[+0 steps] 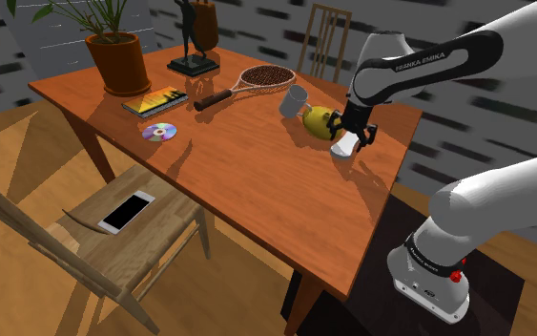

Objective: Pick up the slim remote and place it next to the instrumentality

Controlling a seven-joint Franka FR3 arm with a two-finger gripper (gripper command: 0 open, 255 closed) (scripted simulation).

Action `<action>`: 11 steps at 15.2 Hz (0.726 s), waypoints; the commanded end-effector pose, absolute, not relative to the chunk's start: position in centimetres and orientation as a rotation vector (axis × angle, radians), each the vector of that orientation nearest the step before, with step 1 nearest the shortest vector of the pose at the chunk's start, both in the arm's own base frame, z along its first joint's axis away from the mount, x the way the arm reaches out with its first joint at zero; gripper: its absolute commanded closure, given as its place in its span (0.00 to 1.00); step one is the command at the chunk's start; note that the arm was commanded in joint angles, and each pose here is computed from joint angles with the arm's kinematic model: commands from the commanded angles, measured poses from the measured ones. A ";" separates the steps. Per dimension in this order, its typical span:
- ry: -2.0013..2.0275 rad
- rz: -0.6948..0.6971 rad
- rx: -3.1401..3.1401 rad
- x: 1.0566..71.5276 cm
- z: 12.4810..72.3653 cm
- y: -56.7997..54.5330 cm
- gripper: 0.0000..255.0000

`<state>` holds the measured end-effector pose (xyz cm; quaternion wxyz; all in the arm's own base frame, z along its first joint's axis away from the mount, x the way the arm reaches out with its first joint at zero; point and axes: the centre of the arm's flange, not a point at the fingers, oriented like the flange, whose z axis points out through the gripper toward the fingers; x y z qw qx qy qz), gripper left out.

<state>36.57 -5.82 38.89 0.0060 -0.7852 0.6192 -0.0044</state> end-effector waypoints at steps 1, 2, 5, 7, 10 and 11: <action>1.939 -0.015 -2.456 36.6 38.0 -5.8 0.00; 1.939 -0.015 -2.456 36.6 38.0 -5.8 0.00; 1.939 -0.015 -2.456 36.6 38.0 -5.8 0.00; 1.939 -0.015 -2.456 36.6 38.0 -5.8 0.00; 1.939 -0.015 -2.456 36.6 37.9 -5.8 1.00; 1.939 -0.015 -2.456 36.6 37.9 -5.8 1.00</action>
